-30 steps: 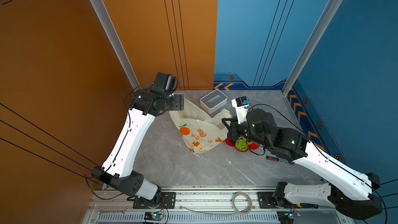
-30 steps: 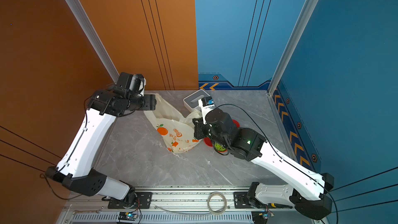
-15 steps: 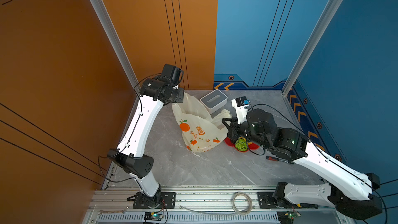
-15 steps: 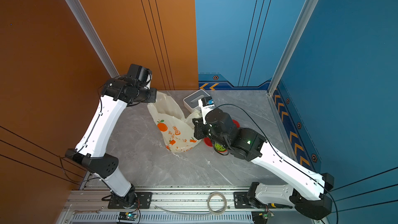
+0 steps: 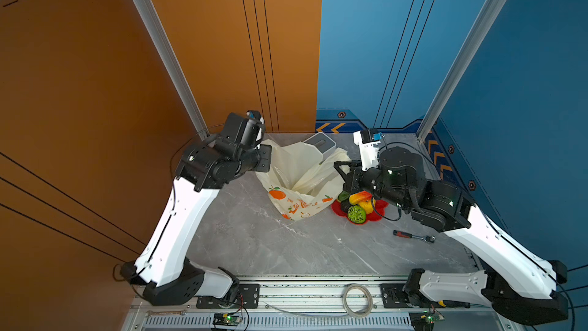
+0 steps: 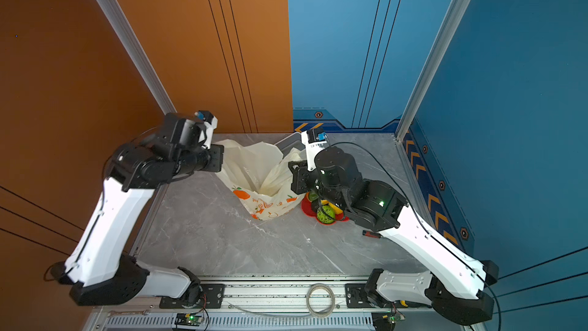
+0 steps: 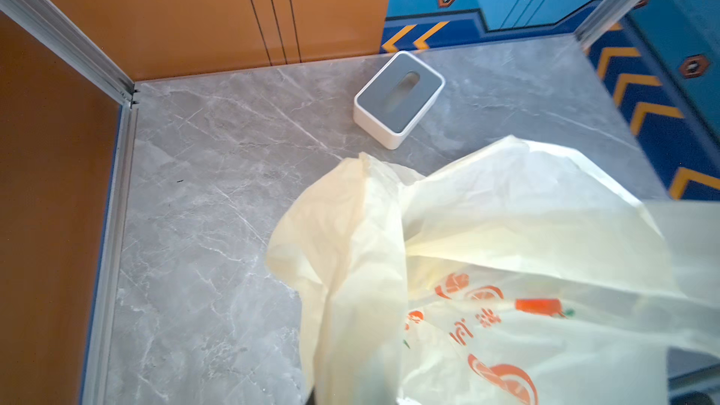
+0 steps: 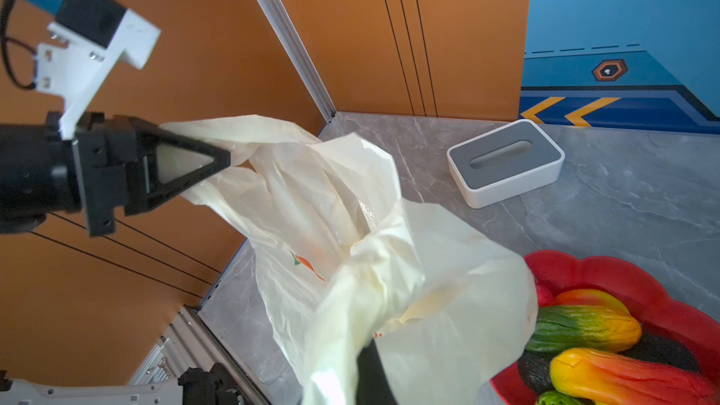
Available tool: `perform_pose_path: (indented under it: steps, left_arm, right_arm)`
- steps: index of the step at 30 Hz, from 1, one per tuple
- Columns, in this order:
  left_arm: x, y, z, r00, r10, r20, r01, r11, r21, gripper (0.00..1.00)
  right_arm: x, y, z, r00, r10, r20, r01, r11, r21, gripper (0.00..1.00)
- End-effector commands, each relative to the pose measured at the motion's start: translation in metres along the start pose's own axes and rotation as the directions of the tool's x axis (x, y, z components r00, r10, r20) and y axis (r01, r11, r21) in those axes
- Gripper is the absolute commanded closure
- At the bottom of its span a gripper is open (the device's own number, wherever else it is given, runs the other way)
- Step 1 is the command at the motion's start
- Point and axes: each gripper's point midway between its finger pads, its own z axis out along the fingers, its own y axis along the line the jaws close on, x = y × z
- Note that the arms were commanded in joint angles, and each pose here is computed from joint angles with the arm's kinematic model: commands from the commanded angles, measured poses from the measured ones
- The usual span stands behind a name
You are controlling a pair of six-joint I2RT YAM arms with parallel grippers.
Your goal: Place the fruits into the plastic bag
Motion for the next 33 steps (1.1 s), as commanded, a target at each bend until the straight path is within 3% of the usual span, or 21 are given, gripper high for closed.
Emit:
perform_pose_path:
  steps: [1,6,11,21,25,28,30,33]
  left_arm:
    - [0.025,-0.002,-0.026,0.998,-0.065,-0.01,0.066,0.997,0.046,1.0]
    - [0.04,-0.015,-0.045,0.996,-0.081,-0.026,0.084,0.99,0.115,1.0]
    - [0.023,-0.015,-0.031,0.997,-0.071,-0.032,0.073,0.995,0.061,1.0]
    - [-0.011,0.04,0.076,0.957,-0.226,-0.181,0.206,0.971,-0.123,1.0]
    - [-0.045,0.061,0.117,0.939,-0.298,-0.172,0.275,0.95,-0.145,1.0]
    - [-0.087,0.048,0.123,0.942,-0.325,-0.086,0.323,0.946,-0.035,1.0]
    - [-0.119,0.032,0.105,0.943,-0.332,0.032,0.33,0.941,0.072,1.0]
    - [-0.16,0.016,0.059,0.931,-0.284,0.23,0.253,0.955,0.156,1.0]
  right_arm:
    - [0.002,0.006,-0.033,0.999,0.015,-0.03,-0.016,0.998,-0.053,1.0]
    - [0.001,0.007,-0.053,0.998,0.063,-0.025,-0.065,0.993,-0.099,1.0]
    - [-0.003,-0.004,-0.034,0.997,0.072,-0.029,-0.073,0.996,-0.044,1.0]
    - [-0.041,-0.114,0.081,0.948,0.315,-0.048,-0.304,0.939,0.159,1.0]
    - [-0.079,-0.145,0.13,0.945,0.326,-0.004,-0.319,0.928,0.192,1.0]
    - [-0.123,-0.145,0.141,0.967,0.239,0.083,-0.251,0.951,0.179,1.0]
    - [-0.161,-0.124,0.123,0.974,0.128,0.187,-0.157,0.976,0.15,1.0]
    - [-0.215,-0.079,0.072,0.92,0.003,0.392,-0.036,0.996,0.077,1.0]
